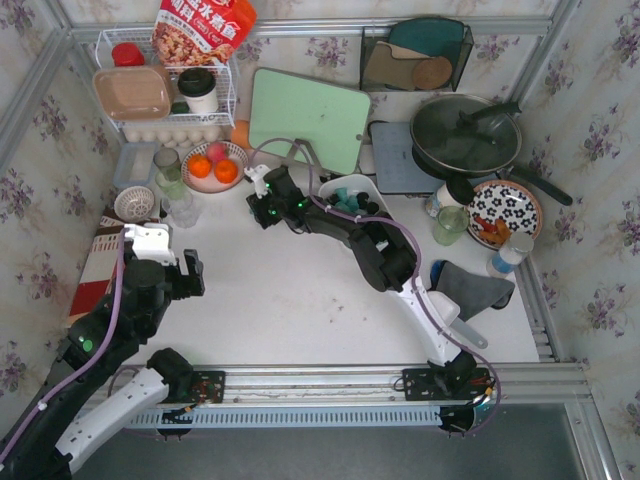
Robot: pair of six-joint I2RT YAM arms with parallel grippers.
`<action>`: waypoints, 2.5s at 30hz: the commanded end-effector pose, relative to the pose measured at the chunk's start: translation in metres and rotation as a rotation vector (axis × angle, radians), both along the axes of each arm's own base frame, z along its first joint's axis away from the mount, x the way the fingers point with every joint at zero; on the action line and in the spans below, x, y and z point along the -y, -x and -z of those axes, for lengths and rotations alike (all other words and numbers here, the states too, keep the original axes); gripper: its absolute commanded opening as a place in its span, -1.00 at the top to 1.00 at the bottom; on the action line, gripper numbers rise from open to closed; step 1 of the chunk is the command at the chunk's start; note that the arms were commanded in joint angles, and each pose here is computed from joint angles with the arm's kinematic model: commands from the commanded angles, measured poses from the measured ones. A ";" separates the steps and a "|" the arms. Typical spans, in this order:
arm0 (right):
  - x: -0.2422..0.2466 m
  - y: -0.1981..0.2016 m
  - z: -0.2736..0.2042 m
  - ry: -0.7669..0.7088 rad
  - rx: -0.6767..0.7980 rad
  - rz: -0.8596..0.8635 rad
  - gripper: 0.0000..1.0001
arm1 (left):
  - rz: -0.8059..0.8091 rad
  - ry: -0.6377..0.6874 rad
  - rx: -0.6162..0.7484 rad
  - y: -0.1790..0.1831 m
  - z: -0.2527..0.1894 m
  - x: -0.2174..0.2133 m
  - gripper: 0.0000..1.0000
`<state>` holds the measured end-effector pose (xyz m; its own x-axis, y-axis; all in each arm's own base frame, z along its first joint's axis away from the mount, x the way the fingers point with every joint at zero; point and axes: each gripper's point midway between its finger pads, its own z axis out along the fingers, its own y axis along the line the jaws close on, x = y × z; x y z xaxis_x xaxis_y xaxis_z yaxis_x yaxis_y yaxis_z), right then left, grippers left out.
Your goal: Mix the coffee capsules in the storage basket
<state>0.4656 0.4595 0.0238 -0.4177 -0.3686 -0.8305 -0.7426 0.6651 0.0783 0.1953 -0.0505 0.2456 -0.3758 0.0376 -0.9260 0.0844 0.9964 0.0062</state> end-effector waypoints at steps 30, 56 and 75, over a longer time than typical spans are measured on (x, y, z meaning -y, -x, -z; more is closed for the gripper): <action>0.146 0.028 -0.129 -0.109 0.330 0.540 0.52 | -0.007 0.096 -0.007 -0.007 -0.002 0.006 -0.64; 0.270 -0.050 -0.042 -0.104 -0.010 0.784 0.41 | -0.017 0.099 -0.014 -0.010 0.000 0.004 -0.64; 0.262 -0.045 -0.049 -0.118 -0.039 0.720 -0.09 | -0.012 0.119 -0.030 -0.012 0.002 0.007 -0.64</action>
